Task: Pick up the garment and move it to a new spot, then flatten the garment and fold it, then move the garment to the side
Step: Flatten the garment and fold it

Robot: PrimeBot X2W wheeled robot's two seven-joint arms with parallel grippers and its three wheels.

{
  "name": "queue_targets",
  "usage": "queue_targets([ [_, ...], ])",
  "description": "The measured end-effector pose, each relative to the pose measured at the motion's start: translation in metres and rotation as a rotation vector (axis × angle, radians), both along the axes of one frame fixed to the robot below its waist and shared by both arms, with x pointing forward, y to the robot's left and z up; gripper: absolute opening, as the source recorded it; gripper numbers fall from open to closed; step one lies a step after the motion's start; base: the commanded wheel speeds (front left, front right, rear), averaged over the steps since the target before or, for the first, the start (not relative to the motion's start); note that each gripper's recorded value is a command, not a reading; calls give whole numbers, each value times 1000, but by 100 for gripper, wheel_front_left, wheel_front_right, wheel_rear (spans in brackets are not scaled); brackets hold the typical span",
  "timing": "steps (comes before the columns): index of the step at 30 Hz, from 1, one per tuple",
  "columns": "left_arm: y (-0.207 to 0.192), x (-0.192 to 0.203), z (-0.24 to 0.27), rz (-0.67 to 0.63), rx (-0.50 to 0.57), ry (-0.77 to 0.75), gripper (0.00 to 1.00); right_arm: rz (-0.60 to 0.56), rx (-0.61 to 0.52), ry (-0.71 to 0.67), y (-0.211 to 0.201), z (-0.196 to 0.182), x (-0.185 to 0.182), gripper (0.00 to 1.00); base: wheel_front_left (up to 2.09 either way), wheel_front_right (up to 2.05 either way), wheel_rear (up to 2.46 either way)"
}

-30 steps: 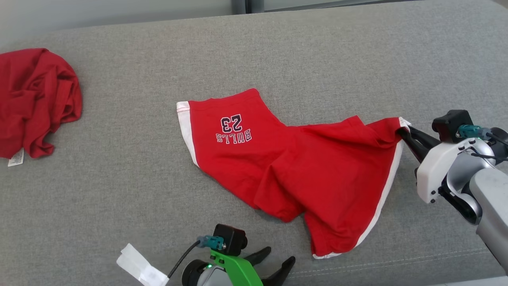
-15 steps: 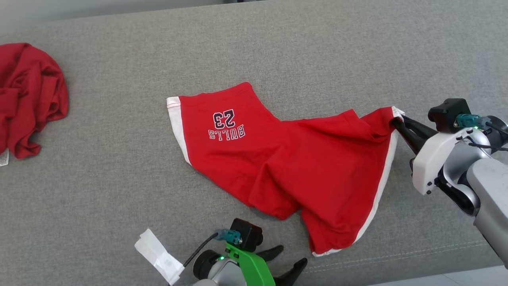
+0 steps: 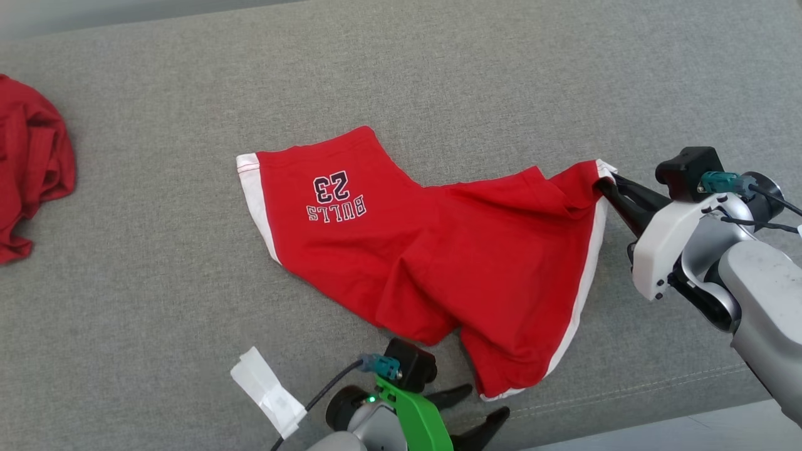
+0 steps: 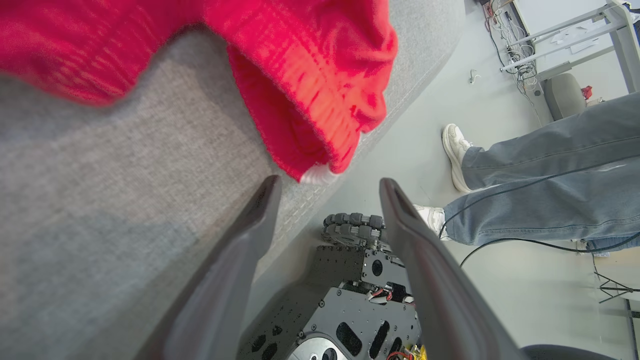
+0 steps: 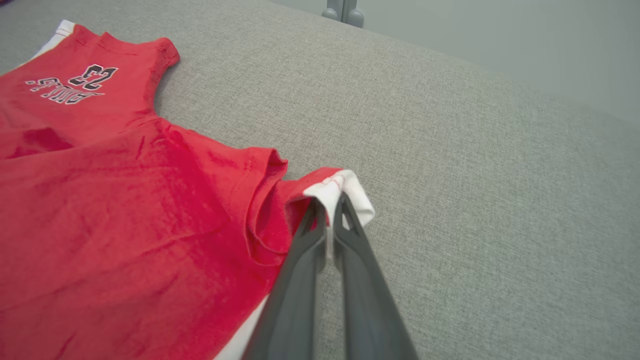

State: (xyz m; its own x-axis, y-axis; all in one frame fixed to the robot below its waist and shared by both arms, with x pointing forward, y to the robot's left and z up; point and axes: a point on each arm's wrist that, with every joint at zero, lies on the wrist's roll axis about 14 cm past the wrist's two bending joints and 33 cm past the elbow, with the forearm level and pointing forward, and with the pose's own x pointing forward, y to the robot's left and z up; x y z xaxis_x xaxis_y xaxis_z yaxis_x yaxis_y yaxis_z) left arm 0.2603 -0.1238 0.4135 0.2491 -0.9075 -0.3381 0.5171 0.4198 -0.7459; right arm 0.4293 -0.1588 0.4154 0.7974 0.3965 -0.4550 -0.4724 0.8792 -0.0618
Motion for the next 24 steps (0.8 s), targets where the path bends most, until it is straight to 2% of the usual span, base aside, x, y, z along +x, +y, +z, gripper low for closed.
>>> queue_targets([
  [5, 0, 18, 1, 16, 20, -58, 100, 0, 1, 4, 0, -2, -1, 0, 0, 0, 0],
  [18, -6, 7, -7, -1, 24, -27, 100, 0, 1, 3, -2, -2, 0, 0, 0, 0, 0],
  [19, -6, 10, -6, 6, 25, -34, 95, -1, 1, 5, -2, -3, 0, 0, 0, 0, 0],
  [21, -7, 14, -5, 10, 22, -38, 40, -4, 4, 9, -2, -4, 0, 0, 0, 0, 0],
  [23, -8, 16, -4, 20, 10, -25, 0, -7, 8, 12, -3, -5, 0, 0, 0, 0, 0],
  [24, -8, 16, -5, 23, 8, -20, 0, -8, 11, 11, -2, -5, 0, 0, 0, 0, 0],
])
